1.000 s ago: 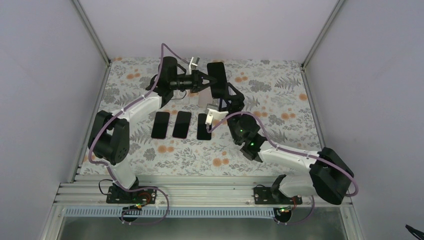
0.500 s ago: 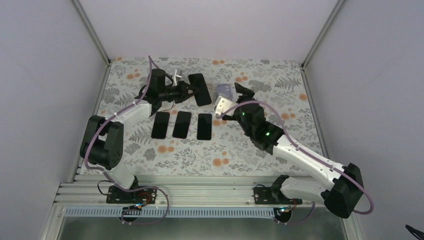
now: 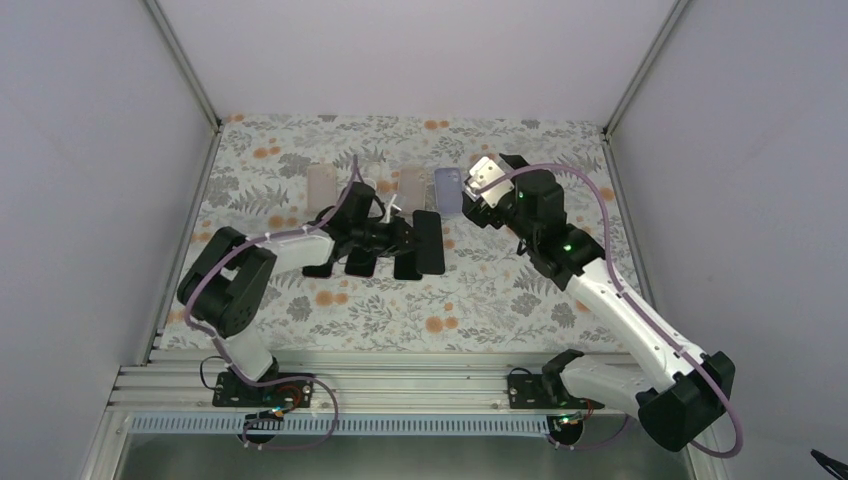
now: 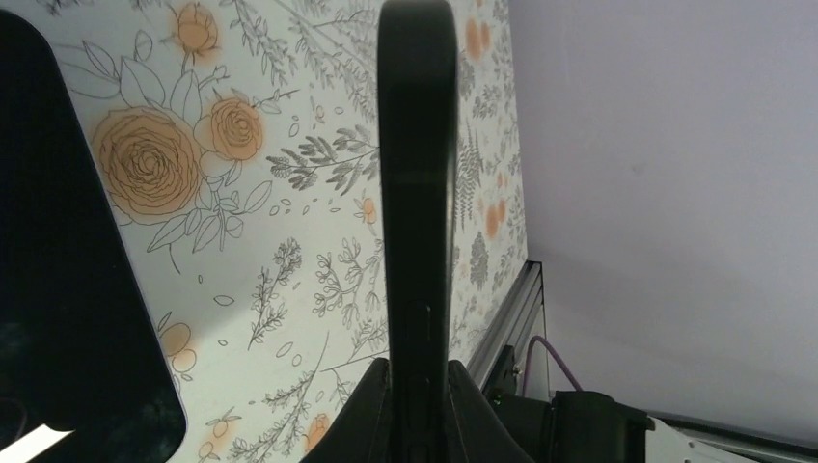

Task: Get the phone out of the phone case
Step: Place the phone at the center of the board.

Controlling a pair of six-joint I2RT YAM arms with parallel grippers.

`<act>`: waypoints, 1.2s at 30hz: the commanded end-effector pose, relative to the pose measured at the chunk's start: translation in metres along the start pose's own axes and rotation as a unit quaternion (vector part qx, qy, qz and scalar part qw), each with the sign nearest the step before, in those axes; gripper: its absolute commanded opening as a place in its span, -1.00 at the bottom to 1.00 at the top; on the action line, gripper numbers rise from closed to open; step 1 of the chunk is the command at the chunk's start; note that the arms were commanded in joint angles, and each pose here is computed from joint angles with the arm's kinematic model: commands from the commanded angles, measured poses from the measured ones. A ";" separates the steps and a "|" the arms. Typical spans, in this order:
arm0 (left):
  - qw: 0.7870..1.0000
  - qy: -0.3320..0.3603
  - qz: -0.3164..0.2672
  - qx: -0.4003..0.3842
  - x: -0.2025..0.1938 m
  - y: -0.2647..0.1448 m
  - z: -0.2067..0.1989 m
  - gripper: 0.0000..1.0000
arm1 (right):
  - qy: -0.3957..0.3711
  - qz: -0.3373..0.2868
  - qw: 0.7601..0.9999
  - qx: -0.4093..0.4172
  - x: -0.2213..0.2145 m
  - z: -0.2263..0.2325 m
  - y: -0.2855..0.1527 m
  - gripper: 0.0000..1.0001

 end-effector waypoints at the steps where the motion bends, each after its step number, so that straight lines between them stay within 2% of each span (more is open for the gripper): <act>1: 0.999 0.026 0.000 -0.025 0.011 0.020 -0.013 -0.95 | 0.037 -0.011 0.999 0.018 0.004 -0.002 -0.010 0.99; 7: 0.998 0.016 0.046 -0.035 0.005 0.056 -0.010 -0.95 | 0.048 -0.012 0.999 0.019 0.004 -0.008 -0.013 0.99; 24: 0.996 -0.031 0.078 -0.011 0.000 0.099 0.028 -0.77 | 0.060 -0.008 0.998 0.027 0.001 -0.009 -0.013 0.99; 28: 0.996 -0.042 0.076 0.006 -0.001 0.101 0.037 -0.68 | 0.060 -0.008 0.998 0.029 0.001 -0.008 -0.013 0.99; 34: 0.996 -0.049 0.070 0.016 0.002 0.103 0.038 -0.43 | 0.061 -0.007 0.998 0.033 0.000 -0.007 -0.011 0.99; 36: 0.996 -0.052 0.073 0.018 0.000 0.104 0.037 -0.29 | 0.061 -0.007 0.998 0.034 0.000 -0.006 -0.011 0.99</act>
Point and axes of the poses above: each gripper's point midway between its finger pads, its own y axis out along the fingers, its own z axis along the line the jaws close on, x = y × z, the point moved 1 cm from there along -y, back along the fingers, and after that the axes turned 6 degrees about y, right-handed, at the moved point
